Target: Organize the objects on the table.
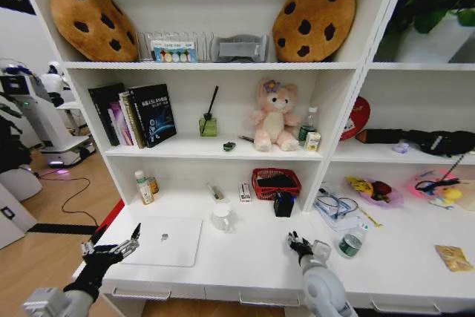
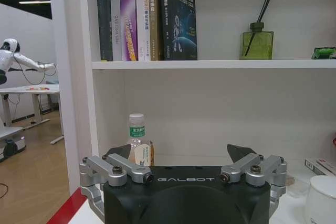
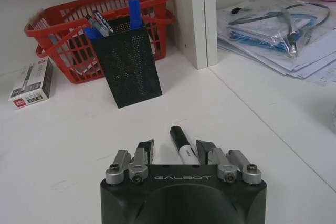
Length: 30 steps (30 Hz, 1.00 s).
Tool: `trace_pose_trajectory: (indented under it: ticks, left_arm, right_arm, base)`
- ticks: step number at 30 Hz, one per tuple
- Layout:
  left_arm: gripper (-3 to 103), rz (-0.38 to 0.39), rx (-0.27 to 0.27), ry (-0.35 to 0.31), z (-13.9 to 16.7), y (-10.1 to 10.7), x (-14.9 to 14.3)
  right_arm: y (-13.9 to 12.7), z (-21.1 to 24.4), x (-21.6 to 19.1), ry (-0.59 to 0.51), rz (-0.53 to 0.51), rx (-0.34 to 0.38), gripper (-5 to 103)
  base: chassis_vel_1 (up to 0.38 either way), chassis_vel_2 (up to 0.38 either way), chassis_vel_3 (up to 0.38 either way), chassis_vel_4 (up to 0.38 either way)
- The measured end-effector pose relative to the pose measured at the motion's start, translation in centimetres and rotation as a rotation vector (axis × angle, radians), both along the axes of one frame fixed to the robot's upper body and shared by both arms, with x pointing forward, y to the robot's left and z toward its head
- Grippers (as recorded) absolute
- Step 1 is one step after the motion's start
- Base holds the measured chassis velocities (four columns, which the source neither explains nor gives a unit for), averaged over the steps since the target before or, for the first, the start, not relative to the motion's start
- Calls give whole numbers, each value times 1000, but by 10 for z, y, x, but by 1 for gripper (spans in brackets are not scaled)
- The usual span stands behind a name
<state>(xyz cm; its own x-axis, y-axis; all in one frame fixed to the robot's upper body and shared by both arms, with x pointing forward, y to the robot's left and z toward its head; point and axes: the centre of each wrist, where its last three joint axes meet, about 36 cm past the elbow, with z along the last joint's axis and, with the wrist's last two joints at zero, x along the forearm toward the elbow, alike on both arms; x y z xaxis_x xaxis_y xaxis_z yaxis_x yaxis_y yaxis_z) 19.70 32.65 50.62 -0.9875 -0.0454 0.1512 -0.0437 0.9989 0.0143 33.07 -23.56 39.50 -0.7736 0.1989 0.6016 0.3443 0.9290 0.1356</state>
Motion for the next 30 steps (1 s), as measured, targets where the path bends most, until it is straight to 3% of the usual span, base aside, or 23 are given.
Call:
trace_pose_trajectory:
  ticks: [1,3,4,9,19,23,26,29,30]
  left_arm:
    - [100,0,0,0,0,0,0]
    - [100,0,0,0,0,0,0]
    - [100,0,0,0,0,0,0]
    - [100,0,0,0,0,0,0]
    - [100,0,0,0,0,0,0]
    - [100,0,0,0,0,0,0]
    - [100,0,0,0,0,0,0]
    - [100,0,0,0,0,0,0]
    - [100,0,0,0,0,0,0]
  right_arm:
    - [0,0,0,0,0,0,51]
    - [-1,2,2,3,17,16,40]
    - [-1,2,2,3,17,16,40]
    - [-3,8,5,-1,30,29,19]
    - [-5,8,-3,23,31,40,13]
    - [-4,7,-4,28,35,45,16]
    - [-4,9,-4,24,40,46,25]
    - [-3,10,-3,20,44,45,41]
    - [-3,10,-3,20,44,45,41]
  base:
    - [0,0,0,0]
    - [0,0,0,0]
    - [0,0,0,0]
    - [0,0,0,0]
    - [0,0,0,0]
    - [0,0,0,0]
    - [0,0,0,0]
    - [0,0,0,0]
    - [0,0,0,0]
